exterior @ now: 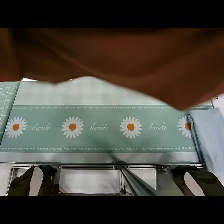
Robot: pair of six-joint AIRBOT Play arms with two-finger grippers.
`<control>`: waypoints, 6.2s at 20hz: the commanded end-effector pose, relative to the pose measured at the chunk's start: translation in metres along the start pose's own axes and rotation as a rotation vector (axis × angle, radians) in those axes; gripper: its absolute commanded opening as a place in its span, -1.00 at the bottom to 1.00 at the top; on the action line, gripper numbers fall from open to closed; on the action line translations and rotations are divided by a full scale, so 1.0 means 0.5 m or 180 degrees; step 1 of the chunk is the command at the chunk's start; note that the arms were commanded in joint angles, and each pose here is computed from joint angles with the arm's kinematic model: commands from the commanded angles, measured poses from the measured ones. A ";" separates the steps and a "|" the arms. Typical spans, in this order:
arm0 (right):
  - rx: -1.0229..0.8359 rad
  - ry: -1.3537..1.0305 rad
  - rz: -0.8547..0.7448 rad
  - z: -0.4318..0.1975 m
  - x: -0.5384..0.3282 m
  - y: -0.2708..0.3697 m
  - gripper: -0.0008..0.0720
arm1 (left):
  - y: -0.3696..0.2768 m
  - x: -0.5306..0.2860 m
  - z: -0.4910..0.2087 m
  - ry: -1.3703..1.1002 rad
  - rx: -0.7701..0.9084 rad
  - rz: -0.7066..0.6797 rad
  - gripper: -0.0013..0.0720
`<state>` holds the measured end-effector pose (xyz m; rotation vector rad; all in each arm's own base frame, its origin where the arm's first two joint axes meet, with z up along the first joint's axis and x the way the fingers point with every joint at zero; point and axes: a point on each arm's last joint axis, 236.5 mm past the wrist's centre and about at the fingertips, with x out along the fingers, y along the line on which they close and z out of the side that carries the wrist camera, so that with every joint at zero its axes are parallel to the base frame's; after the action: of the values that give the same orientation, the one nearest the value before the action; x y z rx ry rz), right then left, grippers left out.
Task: Fold the shirts.
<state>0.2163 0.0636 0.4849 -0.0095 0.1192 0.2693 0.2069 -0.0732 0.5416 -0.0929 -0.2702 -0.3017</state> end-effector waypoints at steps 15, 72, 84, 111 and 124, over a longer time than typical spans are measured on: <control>0.1002 0.1750 0.0013 -0.500 0.252 -0.071 -0.91 | 0.209 0.072 -0.569 0.2210 -0.1204 0.0461 -0.92; 0.3949 0.3717 -0.0534 -1.165 0.138 -0.140 0.14 | 0.171 -0.241 -1.243 0.4816 -0.3727 0.0689 -0.92; 0.2876 0.3111 0.0536 -0.957 0.432 -0.094 -0.91 | 0.220 -0.124 -1.161 0.4353 -0.3576 0.0461 -0.92; 0.0009 0.0229 -0.0692 -0.059 -0.086 -0.052 -0.91 | 0.033 -0.161 -0.077 0.1050 0.0476 0.0588 -0.92; 0.1383 0.2101 -0.0007 -0.612 0.408 -0.211 -0.91 | 0.287 0.128 -0.866 0.3237 -0.1276 0.0859 -0.92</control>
<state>0.3502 0.0182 0.2244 0.2513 0.7562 0.2269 0.3646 -0.0114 0.2061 -0.2378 0.7180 -0.1075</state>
